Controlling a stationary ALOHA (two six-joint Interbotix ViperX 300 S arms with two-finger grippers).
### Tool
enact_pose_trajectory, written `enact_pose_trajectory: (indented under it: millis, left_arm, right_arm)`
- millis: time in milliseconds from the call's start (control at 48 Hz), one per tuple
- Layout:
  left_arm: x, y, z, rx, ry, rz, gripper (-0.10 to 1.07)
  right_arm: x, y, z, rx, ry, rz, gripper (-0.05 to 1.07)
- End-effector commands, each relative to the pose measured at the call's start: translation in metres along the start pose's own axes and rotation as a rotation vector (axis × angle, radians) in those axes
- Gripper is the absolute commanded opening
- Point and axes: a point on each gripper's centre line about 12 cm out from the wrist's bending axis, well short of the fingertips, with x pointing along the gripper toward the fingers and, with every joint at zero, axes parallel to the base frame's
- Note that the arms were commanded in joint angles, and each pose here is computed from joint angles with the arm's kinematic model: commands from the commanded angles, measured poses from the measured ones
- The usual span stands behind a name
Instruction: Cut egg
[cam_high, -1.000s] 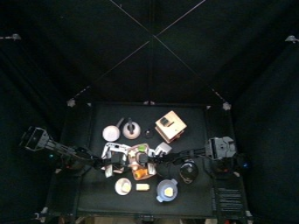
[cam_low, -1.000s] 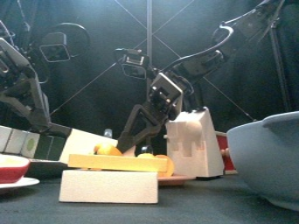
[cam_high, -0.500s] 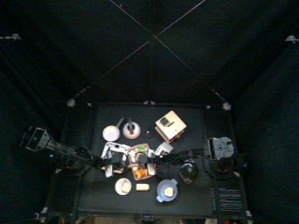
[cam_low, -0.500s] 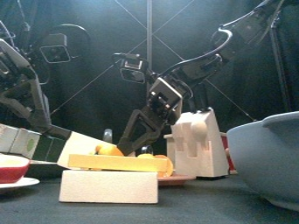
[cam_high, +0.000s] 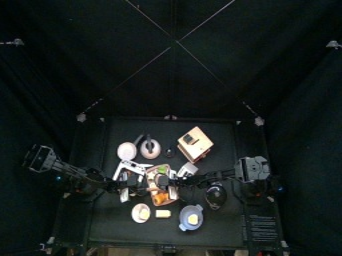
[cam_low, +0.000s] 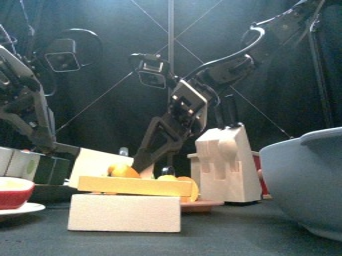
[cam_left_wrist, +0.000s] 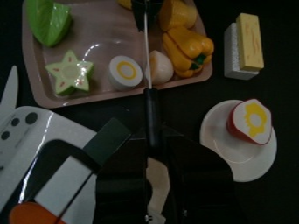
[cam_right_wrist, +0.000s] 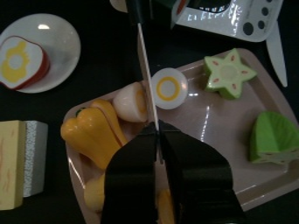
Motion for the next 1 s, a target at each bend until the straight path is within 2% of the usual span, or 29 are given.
enact_pose_trajectory:
  millis: [0,104,208,438,583,729,979]
  left_arm:
    - [-0.008,-0.005,0.016,0.002,-0.057,-0.02,0.39]
    - [-0.012,-0.003,0.019,-0.002,-0.079,-0.02,0.39]
    - [-0.016,0.0,0.024,-0.005,-0.101,-0.014,0.39]
    - [-0.027,0.009,0.037,-0.01,-0.17,-0.001,0.39]
    - [-0.034,0.012,0.033,-0.023,-0.191,-0.004,0.39]
    - [-0.035,0.013,0.027,-0.026,-0.184,-0.004,0.39]
    - [-0.035,0.015,0.024,-0.026,-0.177,-0.001,0.39]
  right_arm:
    - [-0.025,-0.006,0.034,0.003,-0.101,-0.008,0.33]
    - [-0.031,-0.006,0.041,-0.002,-0.124,-0.008,0.34]
    - [-0.038,-0.006,0.047,0.008,-0.146,-0.007,0.39]
    - [-0.052,-0.006,0.051,0.033,-0.173,-0.004,0.66]
    - [-0.058,-0.004,0.053,0.037,-0.185,0.001,0.77]
    - [-0.065,-0.002,0.055,0.036,-0.197,0.006,0.78]
    - [-0.094,-0.002,0.058,0.03,-0.24,0.007,0.78]
